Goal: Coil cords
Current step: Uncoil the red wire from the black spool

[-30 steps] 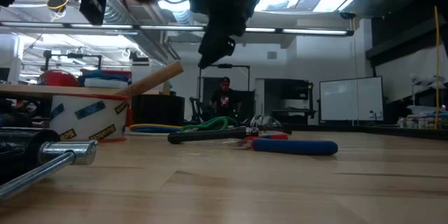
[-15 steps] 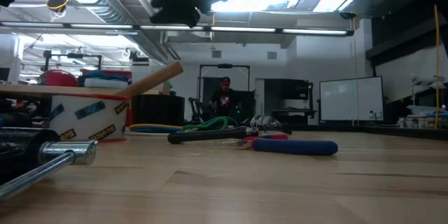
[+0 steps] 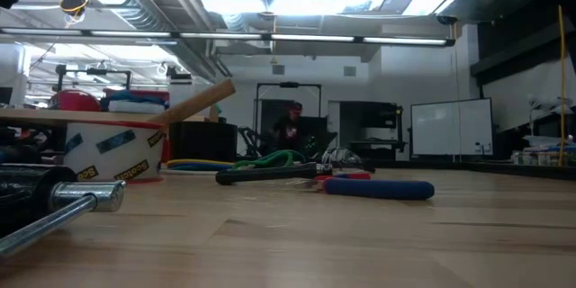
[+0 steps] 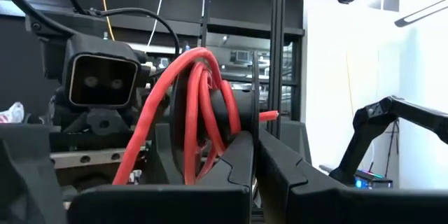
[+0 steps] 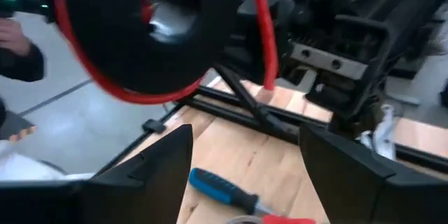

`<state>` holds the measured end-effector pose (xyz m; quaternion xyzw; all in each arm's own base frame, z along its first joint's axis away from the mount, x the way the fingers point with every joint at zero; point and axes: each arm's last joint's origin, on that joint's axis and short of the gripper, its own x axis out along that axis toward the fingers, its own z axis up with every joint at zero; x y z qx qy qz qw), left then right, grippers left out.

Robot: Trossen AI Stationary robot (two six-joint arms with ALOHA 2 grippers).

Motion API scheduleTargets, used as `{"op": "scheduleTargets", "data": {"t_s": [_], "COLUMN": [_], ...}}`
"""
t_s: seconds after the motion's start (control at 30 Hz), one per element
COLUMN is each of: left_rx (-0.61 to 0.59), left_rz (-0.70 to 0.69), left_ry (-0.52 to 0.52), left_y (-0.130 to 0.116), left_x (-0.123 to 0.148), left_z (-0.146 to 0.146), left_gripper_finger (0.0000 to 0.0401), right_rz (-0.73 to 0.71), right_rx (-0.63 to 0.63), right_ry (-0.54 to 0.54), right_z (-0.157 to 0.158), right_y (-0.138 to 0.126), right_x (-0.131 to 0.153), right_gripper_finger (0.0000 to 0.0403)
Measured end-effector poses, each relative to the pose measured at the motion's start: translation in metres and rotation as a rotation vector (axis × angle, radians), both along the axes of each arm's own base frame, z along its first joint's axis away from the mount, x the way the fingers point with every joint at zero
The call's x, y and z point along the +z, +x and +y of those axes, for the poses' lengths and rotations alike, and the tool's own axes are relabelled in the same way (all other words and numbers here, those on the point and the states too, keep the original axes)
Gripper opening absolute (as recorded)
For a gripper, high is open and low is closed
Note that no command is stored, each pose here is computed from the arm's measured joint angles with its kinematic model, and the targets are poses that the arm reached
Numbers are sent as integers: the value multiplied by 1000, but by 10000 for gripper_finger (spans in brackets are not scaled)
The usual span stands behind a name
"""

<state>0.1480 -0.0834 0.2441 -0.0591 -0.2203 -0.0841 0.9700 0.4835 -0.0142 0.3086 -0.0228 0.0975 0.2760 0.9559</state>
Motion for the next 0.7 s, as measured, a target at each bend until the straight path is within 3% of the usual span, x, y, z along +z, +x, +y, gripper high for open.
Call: {"op": "scheduleTargets", "data": {"t_s": [0.23, 0.43, 0.6, 0.7], "left_rx": [-37, -70, -5, 52], "left_rz": [-12, 31, 111, 108], "left_ry": [12, -9, -79, -63], "left_y": [0, 1, 4, 3], "left_x": [0, -3, -9, -8], "left_z": [-1, -2, -1, 1], "left_gripper_finger": [0, 0, 0, 0], "right_rz": [-37, -45, 46, 166], "right_rx": [-104, -53, -38, -39], "right_ry": [-36, -22, -13, -2], "right_z": [3, 4, 4, 4], "right_y": [3, 2, 0, -4], "right_x": [3, 4, -4, -14], "right_gripper_finger": [266, 266, 266, 266]}}
